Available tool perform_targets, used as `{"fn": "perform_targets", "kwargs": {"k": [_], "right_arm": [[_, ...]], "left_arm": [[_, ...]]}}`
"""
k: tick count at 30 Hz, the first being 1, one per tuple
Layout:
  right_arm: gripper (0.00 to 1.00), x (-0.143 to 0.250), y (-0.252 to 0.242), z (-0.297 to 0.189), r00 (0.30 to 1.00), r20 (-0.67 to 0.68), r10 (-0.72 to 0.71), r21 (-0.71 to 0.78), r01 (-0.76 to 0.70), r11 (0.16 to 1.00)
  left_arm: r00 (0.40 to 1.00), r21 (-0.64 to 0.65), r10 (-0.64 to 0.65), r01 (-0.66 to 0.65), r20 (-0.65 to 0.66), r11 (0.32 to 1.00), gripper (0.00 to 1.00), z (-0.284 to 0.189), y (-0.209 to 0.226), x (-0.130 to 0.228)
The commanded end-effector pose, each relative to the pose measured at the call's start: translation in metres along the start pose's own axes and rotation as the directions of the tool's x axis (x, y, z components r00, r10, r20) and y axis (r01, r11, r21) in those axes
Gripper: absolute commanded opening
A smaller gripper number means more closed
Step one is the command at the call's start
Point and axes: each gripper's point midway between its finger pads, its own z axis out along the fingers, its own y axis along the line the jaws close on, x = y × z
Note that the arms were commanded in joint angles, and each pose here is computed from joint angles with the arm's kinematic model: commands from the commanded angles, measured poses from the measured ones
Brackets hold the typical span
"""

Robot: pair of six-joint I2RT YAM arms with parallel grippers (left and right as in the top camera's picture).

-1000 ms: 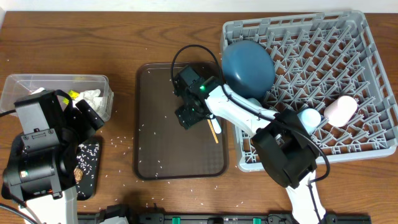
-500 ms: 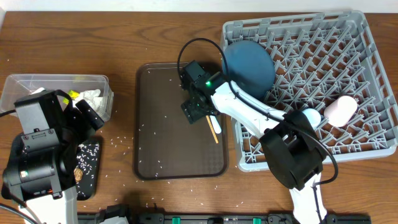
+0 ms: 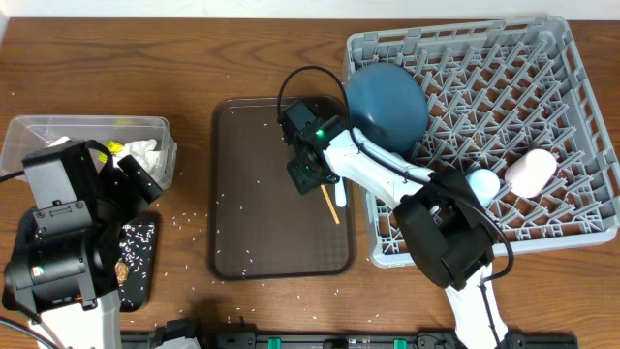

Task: Sort waste into correct bins and load items into the dishwasher rack
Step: 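Move the right gripper to the brown tray and grasp the wooden chopstick, then carry the chopstick into the rack and release it upright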

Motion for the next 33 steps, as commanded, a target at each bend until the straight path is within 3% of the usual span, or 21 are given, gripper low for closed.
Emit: {"fn": "perform_targets", "kwargs": {"k": [1, 7, 13, 22, 33], "right_arm": [[0.43, 0.005, 0.007, 0.009, 1.0, -0.019, -0.006, -0.009, 0.006, 1.0], [0.17, 0.0, 0.006, 0.009, 0.999, 0.0, 0.038, -0.002, -0.038, 0.999], [0.01, -0.004, -0.004, 0.009, 0.999, 0.023, 0.033, 0.054, -0.034, 0.998], [0.01, -0.014, -0.003, -0.022, 0.998, 0.061, 0.024, 0.031, -0.026, 0.999], [0.01, -0.03, -0.009, -0.157, 0.954, 0.284, 0.097, -0.049, -0.087, 0.995]], "left_arm": [[1.0, -0.012, -0.017, 0.017, 0.01, 1.0, 0.98, -0.002, 0.003, -0.003], [1.0, -0.012, -0.016, 0.016, 0.01, 1.0, 0.98, -0.002, 0.003, -0.003], [1.0, -0.012, -0.017, 0.017, 0.01, 1.0, 0.98, -0.002, 0.003, -0.003], [1.0, -0.012, -0.016, 0.016, 0.01, 1.0, 0.98, -0.002, 0.003, -0.003], [1.0, -0.012, -0.017, 0.017, 0.01, 1.0, 0.98, -0.002, 0.003, -0.003]]}}
